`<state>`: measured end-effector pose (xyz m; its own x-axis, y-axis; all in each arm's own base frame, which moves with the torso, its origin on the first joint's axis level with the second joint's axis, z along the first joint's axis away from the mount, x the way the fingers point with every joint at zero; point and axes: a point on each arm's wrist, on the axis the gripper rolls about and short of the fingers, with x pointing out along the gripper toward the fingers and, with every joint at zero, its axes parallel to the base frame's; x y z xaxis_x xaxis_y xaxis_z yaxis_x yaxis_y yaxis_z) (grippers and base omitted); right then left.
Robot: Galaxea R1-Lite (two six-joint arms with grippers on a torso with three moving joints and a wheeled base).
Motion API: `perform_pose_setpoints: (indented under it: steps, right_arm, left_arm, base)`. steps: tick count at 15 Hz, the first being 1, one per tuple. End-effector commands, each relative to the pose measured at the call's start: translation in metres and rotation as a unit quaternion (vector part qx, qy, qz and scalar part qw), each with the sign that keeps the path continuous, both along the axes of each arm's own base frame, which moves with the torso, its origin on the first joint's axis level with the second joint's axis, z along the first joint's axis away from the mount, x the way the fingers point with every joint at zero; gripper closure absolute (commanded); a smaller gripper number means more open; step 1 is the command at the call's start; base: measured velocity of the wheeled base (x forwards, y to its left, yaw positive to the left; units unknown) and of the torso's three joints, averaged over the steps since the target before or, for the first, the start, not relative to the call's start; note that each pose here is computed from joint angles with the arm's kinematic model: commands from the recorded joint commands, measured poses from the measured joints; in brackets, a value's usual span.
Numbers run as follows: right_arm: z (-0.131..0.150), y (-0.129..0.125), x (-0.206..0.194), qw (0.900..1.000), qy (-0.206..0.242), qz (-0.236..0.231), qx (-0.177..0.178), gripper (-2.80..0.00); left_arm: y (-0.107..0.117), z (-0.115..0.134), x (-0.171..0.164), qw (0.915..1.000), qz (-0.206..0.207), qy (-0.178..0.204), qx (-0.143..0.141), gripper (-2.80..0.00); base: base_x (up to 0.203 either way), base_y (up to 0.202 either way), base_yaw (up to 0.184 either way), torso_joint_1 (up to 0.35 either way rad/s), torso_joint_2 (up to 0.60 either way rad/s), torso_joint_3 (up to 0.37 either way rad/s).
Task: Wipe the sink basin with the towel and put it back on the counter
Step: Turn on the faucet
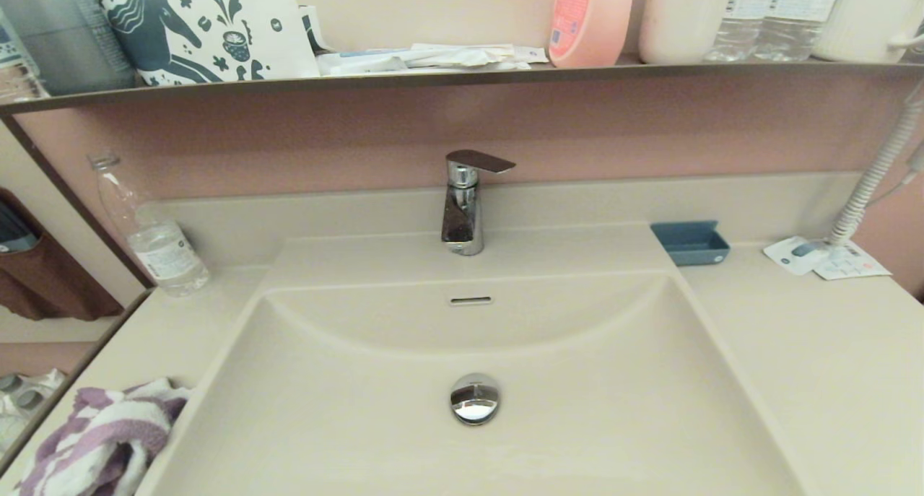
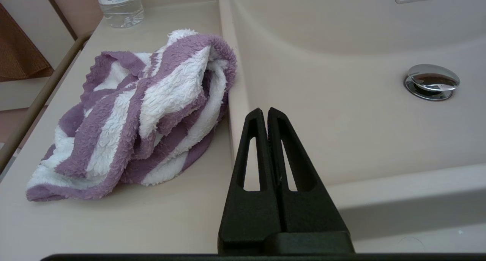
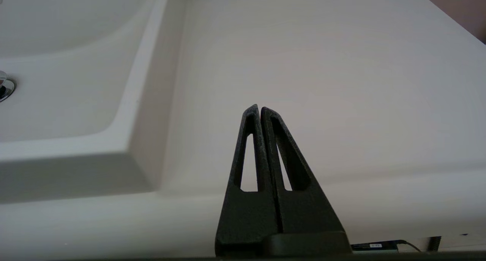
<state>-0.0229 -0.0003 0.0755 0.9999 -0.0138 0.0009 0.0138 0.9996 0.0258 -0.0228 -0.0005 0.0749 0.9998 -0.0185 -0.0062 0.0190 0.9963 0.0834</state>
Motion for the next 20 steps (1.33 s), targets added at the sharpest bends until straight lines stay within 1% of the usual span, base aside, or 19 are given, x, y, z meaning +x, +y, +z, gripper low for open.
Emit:
perform_pose_setpoints:
  steps: [1,7,9,13,15,17,20]
  right_arm:
    - [0.000,0.000,0.000,1.000,0.000,0.000,0.000,0.00]
    - [0.000,0.000,0.000,1.000,0.000,0.000,0.000,0.00]
    - [0.000,0.000,0.000,1.000,0.000,-0.001,0.008,0.00]
    - [0.003,0.000,-0.001,1.000,-0.005,0.002,-0.010,0.00]
    - [0.017,0.000,-0.005,1.000,-0.022,0.009,-0.010,0.00]
    - [0.034,0.001,-0.001,1.000,-0.007,0.019,-0.009,0.00]
    - [0.067,0.001,0.013,0.999,0.023,0.032,-0.004,0.00]
  left_arm:
    - [0.000,0.000,0.000,1.0000,0.000,0.000,0.000,0.00]
    - [0.000,0.000,0.000,1.0000,0.000,0.000,0.000,0.00]
    - [0.000,0.000,0.000,1.0000,0.000,0.000,0.000,0.00]
    - [0.000,0.000,0.000,1.0000,0.000,0.000,0.000,0.00]
    - [0.000,0.000,0.000,1.0000,0.000,0.000,0.000,0.00]
    - [0.000,0.000,0.000,1.0000,0.000,0.000,0.000,0.00]
    - [0.000,0.000,0.000,1.0000,0.000,0.000,0.000,0.00]
  base:
    - [0.000,0.000,0.000,0.000,0.00,0.000]
    - [0.000,0.000,0.000,0.000,0.00,0.000]
    - [0.000,0.000,0.000,0.000,0.00,0.000]
    - [0.000,0.000,0.000,0.000,0.00,0.000]
    - [0.000,0.000,0.000,0.000,0.00,0.000]
    - [0.000,0.000,0.000,0.000,0.00,0.000]
    - [0.000,0.000,0.000,0.000,0.00,0.000]
